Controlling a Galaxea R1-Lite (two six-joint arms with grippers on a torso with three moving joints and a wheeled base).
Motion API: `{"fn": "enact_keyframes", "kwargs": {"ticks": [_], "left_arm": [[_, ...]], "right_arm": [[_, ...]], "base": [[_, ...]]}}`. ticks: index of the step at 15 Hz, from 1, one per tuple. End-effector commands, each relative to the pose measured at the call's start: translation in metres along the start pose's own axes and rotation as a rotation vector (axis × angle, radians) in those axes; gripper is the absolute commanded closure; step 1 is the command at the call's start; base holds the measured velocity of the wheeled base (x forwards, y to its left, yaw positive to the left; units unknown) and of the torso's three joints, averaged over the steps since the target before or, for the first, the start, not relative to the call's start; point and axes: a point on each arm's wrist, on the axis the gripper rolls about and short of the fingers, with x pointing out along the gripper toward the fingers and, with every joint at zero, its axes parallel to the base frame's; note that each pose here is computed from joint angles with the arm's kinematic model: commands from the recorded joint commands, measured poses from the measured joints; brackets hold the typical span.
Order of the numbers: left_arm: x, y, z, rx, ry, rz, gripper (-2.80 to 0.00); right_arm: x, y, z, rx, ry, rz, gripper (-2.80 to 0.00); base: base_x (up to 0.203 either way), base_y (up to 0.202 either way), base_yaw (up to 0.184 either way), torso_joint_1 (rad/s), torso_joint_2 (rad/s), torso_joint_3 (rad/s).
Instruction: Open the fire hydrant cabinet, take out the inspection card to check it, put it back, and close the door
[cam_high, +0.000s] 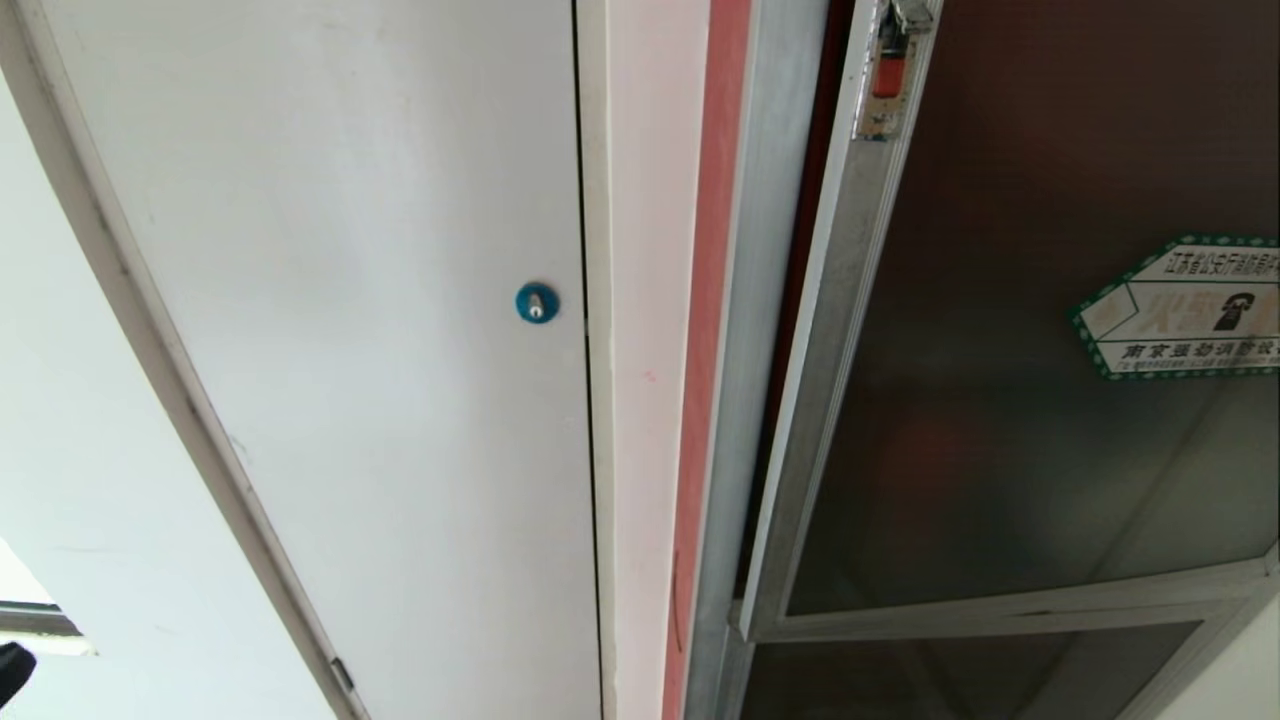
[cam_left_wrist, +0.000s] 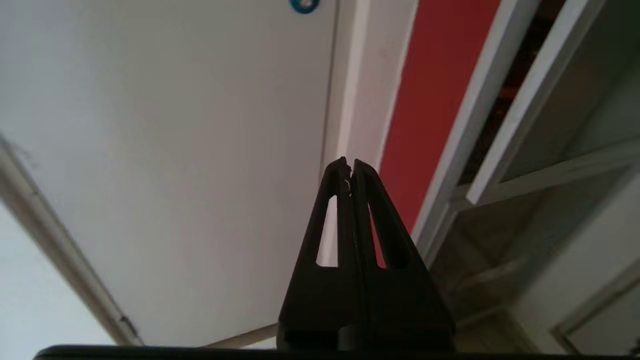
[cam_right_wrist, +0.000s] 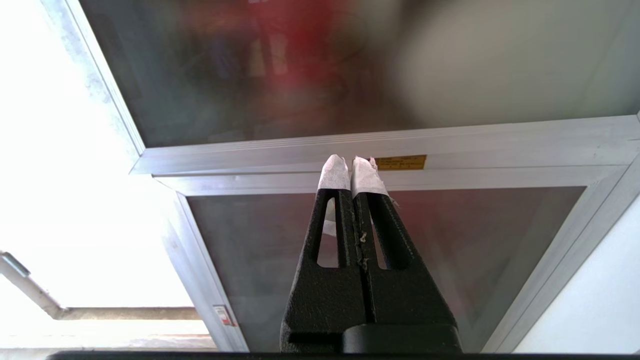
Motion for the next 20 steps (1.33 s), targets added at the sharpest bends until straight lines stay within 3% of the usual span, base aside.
{"fn": "enact_keyframes", "kwargs": {"ticks": [1,4,7,11,16,20], "left_arm": [[0.053,0.014,0.026,-0.075,0.158,-0.101,0.00],[0.116,0.018,0.041,-0.135,0.273,-0.335,0.00],[0.182,0.001,0.033,-0.152,0.366,-0.539,0.00],[0.256,-0.029,0.027,-0.139,0.393,-0.686,0.00],[0.304,-0.066,0.007,-0.118,0.405,-0.797,0.00],[0.320,-0.093,-0.001,-0.106,0.398,-0.861,0.00]], "right_arm": [[0.000,0.000,-0.001,0.000,0.004,0.000,0.00],[0.000,0.000,-0.001,0.000,0.004,0.000,0.00],[0.000,0.000,-0.001,0.000,0.003,0.000,0.00],[0.000,0.000,-0.001,0.000,0.004,0.000,0.00],[0.000,0.000,-0.001,0.000,0.004,0.000,0.00],[0.000,0.000,-0.001,0.000,0.003,0.000,0.00]], "base": [[0.000,0.000,0.000,0.000,0.00,0.000],[0.000,0.000,0.000,0.000,0.00,0.000],[0.000,0.000,0.000,0.000,0.00,0.000],[0.000,0.000,0.000,0.000,0.00,0.000],[0.000,0.000,0.000,0.000,0.00,0.000],[0.000,0.000,0.000,0.000,0.00,0.000]]}}
